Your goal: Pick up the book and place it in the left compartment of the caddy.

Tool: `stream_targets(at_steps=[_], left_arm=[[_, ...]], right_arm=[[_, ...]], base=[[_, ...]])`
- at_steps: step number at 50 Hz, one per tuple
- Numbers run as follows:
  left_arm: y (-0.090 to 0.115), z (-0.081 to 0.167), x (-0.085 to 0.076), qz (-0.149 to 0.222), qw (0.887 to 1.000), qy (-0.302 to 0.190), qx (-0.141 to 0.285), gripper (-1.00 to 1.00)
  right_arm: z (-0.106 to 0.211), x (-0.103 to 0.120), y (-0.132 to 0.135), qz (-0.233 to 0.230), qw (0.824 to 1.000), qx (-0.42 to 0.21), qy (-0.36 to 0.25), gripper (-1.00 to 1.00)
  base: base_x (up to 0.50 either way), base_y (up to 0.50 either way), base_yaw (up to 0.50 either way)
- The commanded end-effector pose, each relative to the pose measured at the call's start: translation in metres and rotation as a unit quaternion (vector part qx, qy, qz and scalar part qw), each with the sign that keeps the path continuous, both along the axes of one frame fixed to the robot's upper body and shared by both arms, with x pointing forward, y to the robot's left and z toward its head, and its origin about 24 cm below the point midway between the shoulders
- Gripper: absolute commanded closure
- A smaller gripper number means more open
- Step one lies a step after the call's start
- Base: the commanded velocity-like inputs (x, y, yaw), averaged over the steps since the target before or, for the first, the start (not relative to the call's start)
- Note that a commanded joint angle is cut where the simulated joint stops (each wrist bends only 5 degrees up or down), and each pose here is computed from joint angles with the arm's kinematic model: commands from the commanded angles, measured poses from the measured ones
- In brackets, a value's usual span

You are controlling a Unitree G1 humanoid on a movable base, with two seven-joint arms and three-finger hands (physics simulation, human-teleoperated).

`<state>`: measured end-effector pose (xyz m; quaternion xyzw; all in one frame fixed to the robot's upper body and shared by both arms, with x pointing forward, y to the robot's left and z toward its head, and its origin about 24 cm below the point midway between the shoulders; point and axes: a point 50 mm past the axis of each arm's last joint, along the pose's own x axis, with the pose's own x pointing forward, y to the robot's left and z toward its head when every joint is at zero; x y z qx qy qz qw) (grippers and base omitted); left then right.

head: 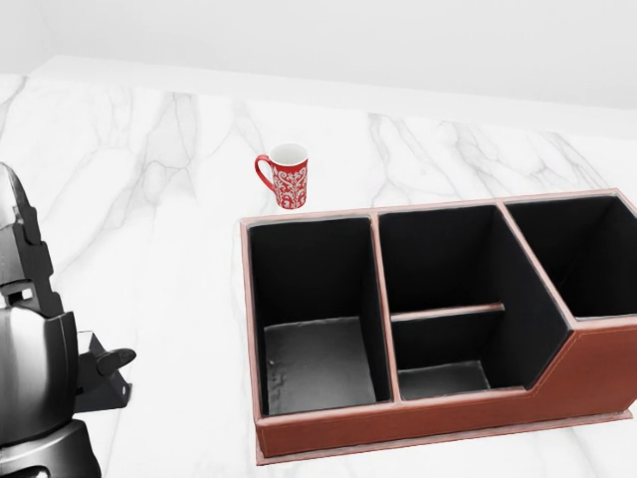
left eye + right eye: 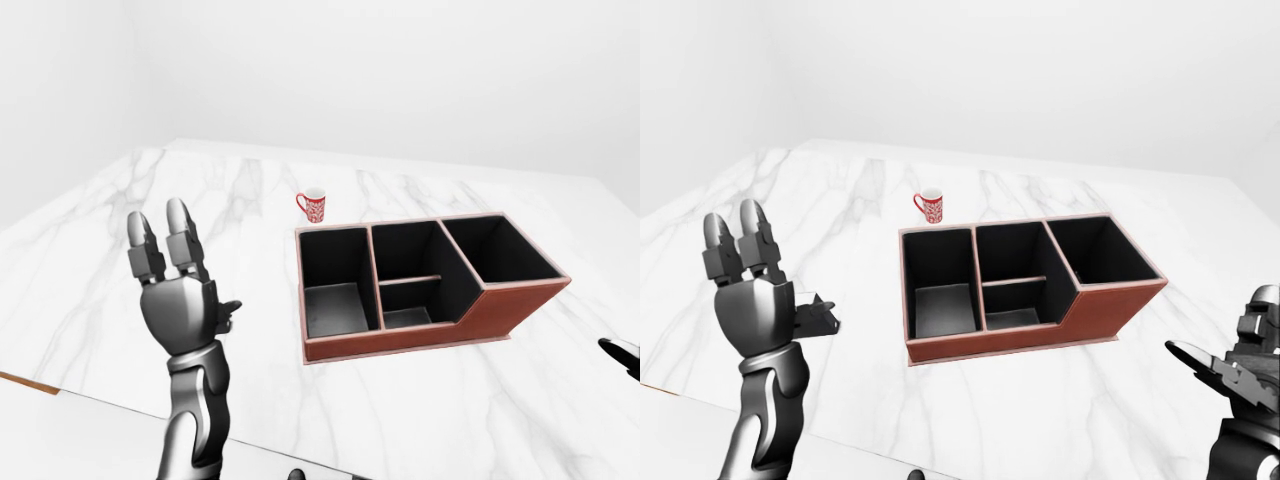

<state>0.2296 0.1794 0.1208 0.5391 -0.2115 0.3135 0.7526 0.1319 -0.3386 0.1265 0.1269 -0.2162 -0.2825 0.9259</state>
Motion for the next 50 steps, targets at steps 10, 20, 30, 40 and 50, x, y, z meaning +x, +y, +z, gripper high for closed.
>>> stream_targets(at_steps=[10,20,30,40,50], left_arm=[[-0.019,-0.006,0.001,0.001,0.992,0.02,0.125,-1.0],[-0.029,-0.001,-0.008,-0.002,0.987,0.005,0.159,-1.0],[-0.027,0.004,-0.012,0.002,0.988,-0.005,0.152,-1.0],[-0.029,0.001,-0.01,-0.001,0.989,0.001,0.15,-1.0],[-0.029,0.001,-0.01,-0.002,0.989,0.001,0.15,-1.0]], right_arm=[[0.0,0.0,0.0,0.0,1.0,-0.001,0.001,-1.0],[0.0,0.001,0.001,0.001,1.0,-0.003,0.002,-1.0],[-0.002,0.001,0.0,-0.003,1.0,-0.007,0.011,-1.0],[0.0,0.0,0.0,-0.006,1.0,-0.009,0.01,-1.0],[0.0,0.0,0.0,-0.006,1.0,-0.009,0.01,-1.0]], base=[[0.0,0.0,0.0],[0.0,0.0,0.0],[0.0,0.0,0.0],[0.0,0.0,0.0],[0.0,0.0,0.0]])
